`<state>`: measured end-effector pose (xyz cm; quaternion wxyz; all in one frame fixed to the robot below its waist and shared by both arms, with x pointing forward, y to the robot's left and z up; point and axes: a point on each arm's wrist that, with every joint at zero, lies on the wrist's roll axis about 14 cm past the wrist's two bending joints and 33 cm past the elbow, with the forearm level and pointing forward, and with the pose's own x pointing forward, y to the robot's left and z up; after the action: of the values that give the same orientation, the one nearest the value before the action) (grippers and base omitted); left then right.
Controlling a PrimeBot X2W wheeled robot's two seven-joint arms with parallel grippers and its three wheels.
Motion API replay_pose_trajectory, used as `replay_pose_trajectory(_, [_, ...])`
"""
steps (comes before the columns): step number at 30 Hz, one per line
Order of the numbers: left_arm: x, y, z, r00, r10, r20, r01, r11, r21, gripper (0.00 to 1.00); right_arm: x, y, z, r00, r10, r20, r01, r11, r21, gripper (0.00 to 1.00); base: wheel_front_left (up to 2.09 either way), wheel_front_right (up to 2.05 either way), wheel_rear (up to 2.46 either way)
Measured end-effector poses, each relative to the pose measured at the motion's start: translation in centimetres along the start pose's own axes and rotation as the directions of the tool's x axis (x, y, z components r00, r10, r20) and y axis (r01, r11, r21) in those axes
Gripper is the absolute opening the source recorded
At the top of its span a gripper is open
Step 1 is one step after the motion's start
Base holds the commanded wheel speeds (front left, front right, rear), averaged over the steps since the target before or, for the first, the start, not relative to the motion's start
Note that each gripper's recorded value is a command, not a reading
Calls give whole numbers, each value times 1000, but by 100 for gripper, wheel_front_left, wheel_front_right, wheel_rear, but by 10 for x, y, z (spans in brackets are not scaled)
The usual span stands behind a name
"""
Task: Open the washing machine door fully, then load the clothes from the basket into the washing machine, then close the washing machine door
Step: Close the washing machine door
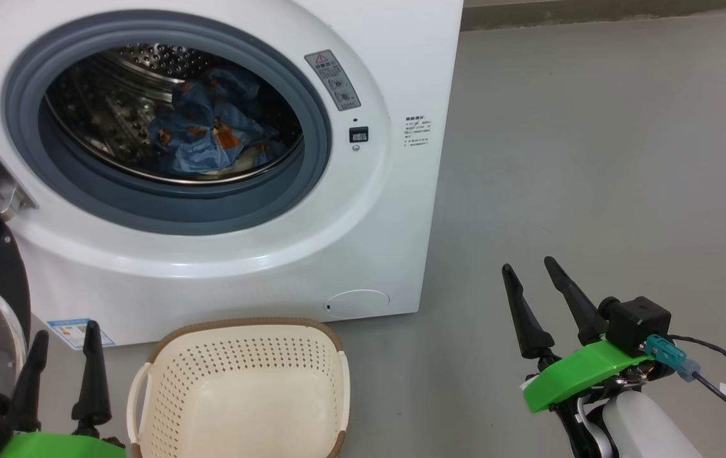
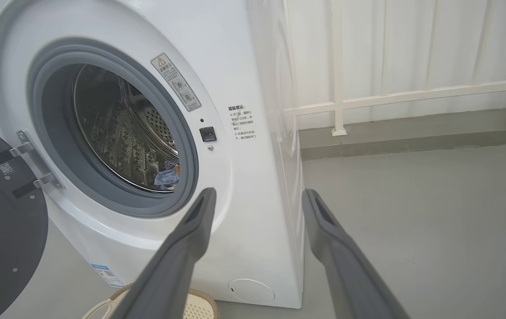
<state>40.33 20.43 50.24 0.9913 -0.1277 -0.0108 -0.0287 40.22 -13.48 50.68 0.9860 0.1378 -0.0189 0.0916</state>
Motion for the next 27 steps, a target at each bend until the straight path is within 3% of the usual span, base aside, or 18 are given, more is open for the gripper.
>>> replay_pose_trajectory(11, [0, 1, 2, 1000, 7, 7, -7, 1000, -9, 100, 0, 0, 1, 1000, 1, 3, -1, 1000, 0, 100, -23, 21, 2])
replay_pose_trajectory(27, [-2, 1, 4, 1000, 4, 13, -4, 1000, -14, 100, 0, 2, 1, 1000, 5, 1, -5, 1000, 1, 100, -152, 152, 0])
